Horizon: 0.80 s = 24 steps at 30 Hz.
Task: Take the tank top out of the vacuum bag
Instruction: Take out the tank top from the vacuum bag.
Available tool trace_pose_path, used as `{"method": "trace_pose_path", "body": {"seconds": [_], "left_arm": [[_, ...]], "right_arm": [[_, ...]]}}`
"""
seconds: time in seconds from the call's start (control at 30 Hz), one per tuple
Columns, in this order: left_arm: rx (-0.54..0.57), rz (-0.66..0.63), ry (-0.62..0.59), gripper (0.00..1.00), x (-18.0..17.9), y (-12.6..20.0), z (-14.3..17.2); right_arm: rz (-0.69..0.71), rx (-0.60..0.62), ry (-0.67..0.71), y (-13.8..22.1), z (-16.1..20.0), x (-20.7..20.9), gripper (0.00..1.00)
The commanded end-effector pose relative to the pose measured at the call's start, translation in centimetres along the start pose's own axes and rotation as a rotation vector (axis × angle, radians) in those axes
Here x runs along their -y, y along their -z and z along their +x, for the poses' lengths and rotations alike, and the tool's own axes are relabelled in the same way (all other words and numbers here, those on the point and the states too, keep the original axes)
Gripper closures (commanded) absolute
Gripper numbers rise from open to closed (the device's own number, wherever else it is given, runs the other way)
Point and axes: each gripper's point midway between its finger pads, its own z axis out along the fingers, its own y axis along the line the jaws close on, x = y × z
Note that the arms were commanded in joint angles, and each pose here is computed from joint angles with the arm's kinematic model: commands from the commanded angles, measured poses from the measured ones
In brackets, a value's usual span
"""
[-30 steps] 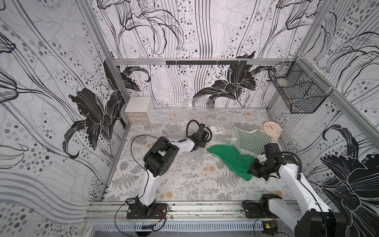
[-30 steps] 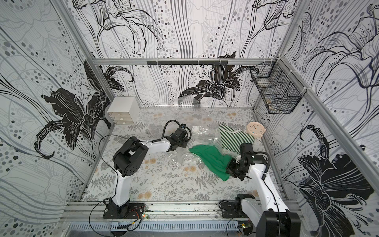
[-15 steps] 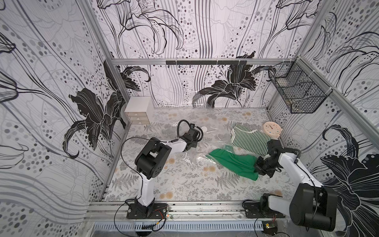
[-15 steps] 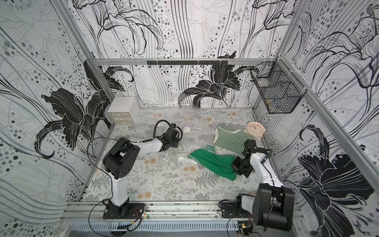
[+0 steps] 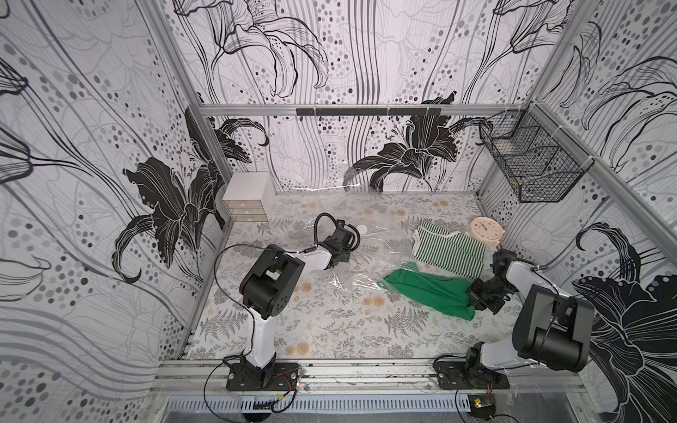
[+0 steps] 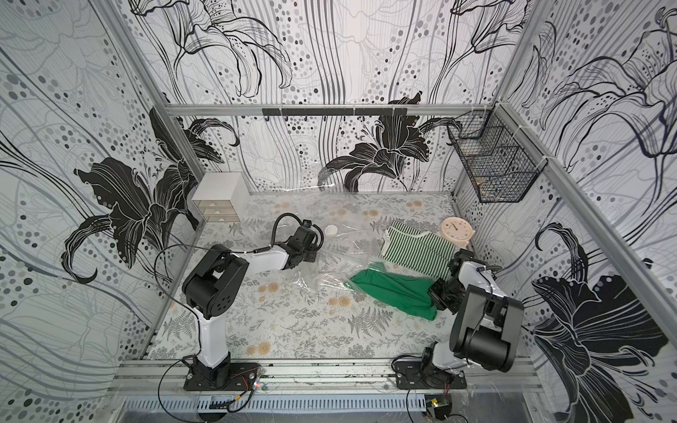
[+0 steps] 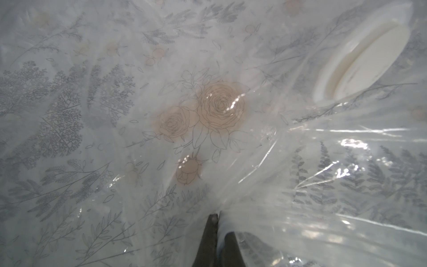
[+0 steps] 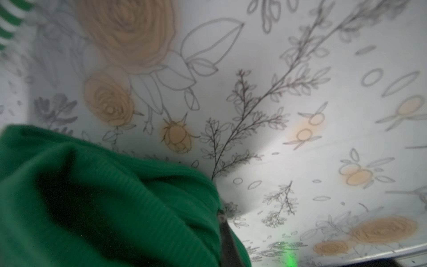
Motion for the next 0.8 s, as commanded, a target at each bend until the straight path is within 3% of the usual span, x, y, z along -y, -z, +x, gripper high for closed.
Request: {"method": "trace_pose_path", "body": {"seconds": [0.0, 0.57, 0.6, 0.7, 0.77], "left_arm": [[0.002, -0.108, 0.023, 1.00, -3.9, 0.2, -1.0], [-0.004, -0.160, 0.064, 1.00, -7.1, 0.5, -0.7], [0.002, -0.154, 0.068, 1.00, -7.0, 0.6, -0.8], [0.003, -0.121, 0.084, 1.00, -6.3, 0.4, -0.9], [0.008, -0.106, 0.090, 1.00, -5.7, 0.3, -1.0]], "right_arm": [[0.112, 0.075, -0.072, 0.4, -2.5, 2.7, 1.00], [0.135, 0.118, -0.106, 1.2, -4.2, 3.8, 1.00], [0.122, 0.126, -0.101, 1.4, -4.3, 3.6, 0.97], [0.016, 0.140, -0.074, 1.7, -4.2, 1.8, 0.55], [-0.044, 0.154, -0.058, 2.4, -3.8, 0.9, 0.37]]}}
